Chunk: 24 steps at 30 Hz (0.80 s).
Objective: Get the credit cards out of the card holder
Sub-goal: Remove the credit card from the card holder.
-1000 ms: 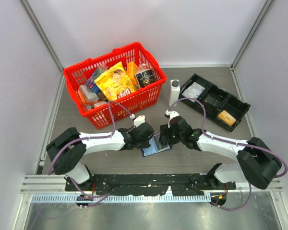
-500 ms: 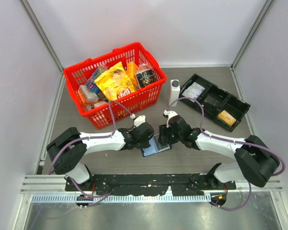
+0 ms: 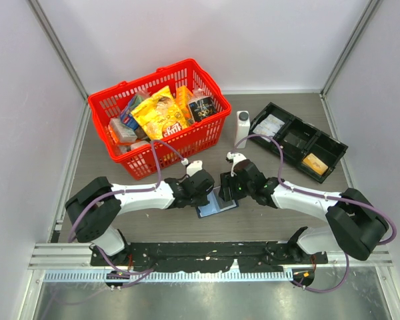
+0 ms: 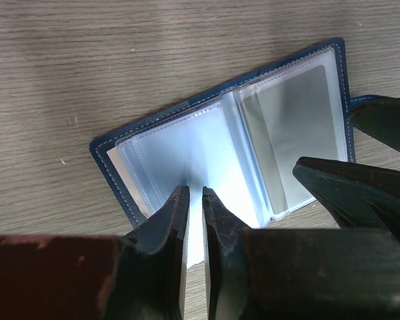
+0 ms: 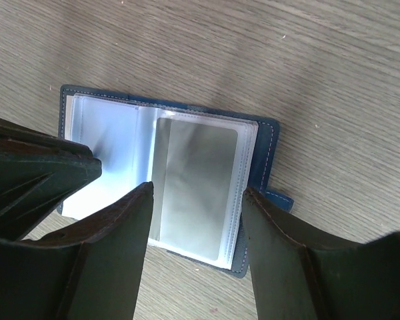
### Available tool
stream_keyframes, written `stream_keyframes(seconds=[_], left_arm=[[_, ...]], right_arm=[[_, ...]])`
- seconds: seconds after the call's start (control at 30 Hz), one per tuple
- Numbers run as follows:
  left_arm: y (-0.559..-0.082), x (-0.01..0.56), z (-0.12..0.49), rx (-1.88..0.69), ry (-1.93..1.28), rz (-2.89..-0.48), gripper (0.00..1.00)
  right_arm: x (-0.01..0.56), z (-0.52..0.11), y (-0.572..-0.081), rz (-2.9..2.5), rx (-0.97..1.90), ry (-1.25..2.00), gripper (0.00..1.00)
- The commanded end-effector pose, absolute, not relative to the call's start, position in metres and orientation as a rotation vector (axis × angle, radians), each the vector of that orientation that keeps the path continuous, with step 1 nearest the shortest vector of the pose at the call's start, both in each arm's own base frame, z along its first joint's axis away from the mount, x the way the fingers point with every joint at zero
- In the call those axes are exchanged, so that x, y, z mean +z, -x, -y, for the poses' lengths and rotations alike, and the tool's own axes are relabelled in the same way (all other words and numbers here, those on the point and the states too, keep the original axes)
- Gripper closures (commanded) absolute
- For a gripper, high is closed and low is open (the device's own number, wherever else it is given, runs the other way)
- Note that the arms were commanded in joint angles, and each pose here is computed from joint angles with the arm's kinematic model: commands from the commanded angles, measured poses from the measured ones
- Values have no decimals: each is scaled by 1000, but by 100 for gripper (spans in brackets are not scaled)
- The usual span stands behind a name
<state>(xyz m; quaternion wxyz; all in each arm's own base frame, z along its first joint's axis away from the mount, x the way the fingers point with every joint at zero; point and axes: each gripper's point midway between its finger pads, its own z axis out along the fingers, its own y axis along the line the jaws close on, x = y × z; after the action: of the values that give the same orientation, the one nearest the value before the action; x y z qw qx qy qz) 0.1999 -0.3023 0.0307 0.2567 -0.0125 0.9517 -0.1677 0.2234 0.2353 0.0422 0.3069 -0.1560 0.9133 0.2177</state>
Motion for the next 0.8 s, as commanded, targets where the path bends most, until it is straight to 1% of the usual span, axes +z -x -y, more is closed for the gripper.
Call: stream_keyframes(seconds=[0.0, 0.5, 0.77], left_arm=[[-201, 32, 305, -453, 20, -2593, 84], [-200, 33, 306, -458, 13, -2593, 84], [-200, 32, 306, -459, 10, -2596, 84]], right_arm=[[69, -247, -241, -2312, 595, 415, 39], [52, -247, -240, -2356, 571, 436, 39], [66, -252, -240, -2320, 620, 438, 42]])
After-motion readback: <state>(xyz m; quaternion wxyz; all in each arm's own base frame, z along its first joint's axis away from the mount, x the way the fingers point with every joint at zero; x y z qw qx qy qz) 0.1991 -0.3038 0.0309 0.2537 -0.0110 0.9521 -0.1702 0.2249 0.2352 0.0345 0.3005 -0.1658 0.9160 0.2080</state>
